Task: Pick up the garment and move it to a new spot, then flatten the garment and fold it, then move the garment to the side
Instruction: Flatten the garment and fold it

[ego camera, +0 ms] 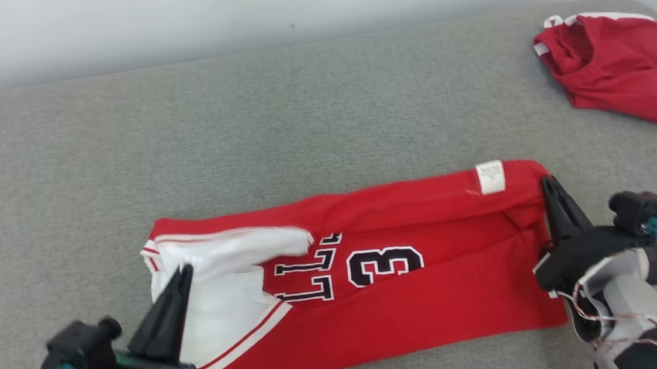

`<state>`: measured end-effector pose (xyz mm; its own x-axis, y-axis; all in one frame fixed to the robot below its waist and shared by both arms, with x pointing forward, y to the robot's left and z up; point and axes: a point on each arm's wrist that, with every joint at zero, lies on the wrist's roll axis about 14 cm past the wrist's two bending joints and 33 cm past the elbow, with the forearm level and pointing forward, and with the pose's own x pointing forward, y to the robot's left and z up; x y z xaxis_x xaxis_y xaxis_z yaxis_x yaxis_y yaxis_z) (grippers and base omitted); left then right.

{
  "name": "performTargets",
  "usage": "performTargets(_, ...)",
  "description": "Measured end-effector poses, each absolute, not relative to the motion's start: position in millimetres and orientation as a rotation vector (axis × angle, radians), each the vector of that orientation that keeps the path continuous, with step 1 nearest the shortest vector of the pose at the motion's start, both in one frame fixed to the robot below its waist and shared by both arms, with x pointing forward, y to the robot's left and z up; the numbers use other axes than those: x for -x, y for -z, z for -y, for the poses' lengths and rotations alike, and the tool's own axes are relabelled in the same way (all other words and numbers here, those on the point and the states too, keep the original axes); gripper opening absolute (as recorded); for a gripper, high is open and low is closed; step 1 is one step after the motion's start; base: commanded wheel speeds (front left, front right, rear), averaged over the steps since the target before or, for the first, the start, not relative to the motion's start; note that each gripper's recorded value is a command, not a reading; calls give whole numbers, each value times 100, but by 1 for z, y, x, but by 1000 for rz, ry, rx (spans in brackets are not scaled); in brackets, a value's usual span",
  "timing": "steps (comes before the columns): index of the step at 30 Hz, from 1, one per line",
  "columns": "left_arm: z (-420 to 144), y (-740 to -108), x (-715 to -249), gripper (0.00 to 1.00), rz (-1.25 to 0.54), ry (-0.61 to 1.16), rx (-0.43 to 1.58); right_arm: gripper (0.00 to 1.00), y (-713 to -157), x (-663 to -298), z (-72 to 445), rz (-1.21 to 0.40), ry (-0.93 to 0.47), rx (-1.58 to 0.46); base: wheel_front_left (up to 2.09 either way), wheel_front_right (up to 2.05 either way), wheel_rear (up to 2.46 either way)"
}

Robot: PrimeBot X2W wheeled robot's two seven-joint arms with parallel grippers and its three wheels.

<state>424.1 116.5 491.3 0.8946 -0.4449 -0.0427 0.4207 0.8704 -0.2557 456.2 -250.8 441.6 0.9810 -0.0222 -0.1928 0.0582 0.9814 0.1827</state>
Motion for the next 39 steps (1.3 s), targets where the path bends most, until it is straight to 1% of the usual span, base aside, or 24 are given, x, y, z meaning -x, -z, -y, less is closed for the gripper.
performTargets(6,-125,-469,-399,0,-158,408,243,0,-437,-441,248,-201,37,-224,0,0,0)
performTargets(13,-130,-446,-383,0,-212,365,242,0,-436,-427,249,-224,41,-242,0,0,0)
performTargets(14,-132,-443,-383,0,-219,355,245,6,-434,-425,248,-234,41,-245,0,0,0)
performTargets(15,-132,-441,-382,27,-224,351,245,43,-433,-423,247,-241,40,-246,0,0,0)
performTargets(16,-132,-438,-381,43,-230,347,239,62,-434,-423,246,-241,39,-248,0,0,0)
performTargets(17,-133,-436,-381,82,-231,345,227,84,-435,-423,246,-240,41,-249,0,0,0)
performTargets(18,-135,-436,-381,100,-229,339,215,100,-436,-423,246,-236,41,-244,0,0,0)
performTargets(22,-142,-446,-388,100,-179,299,209,100,-441,-420,247,-226,43,-245,0,0,0)
performTargets(26,-160,-473,-394,100,-78,221,187,100,-452,-419,249,-200,43,-239,0,0,0)
performTargets(29,-179,-496,-396,100,10,141,157,100,-454,-417,249,-208,41,-229,0,0,0)
performTargets(34,-206,-520,-386,100,99,32,67,100,-453,-417,250,-241,41,-211,0,0,0)
performTargets(39,-227,-530,-373,100,140,-60,29,100,-445,-418,257,-277,68,-203,0,0,0)
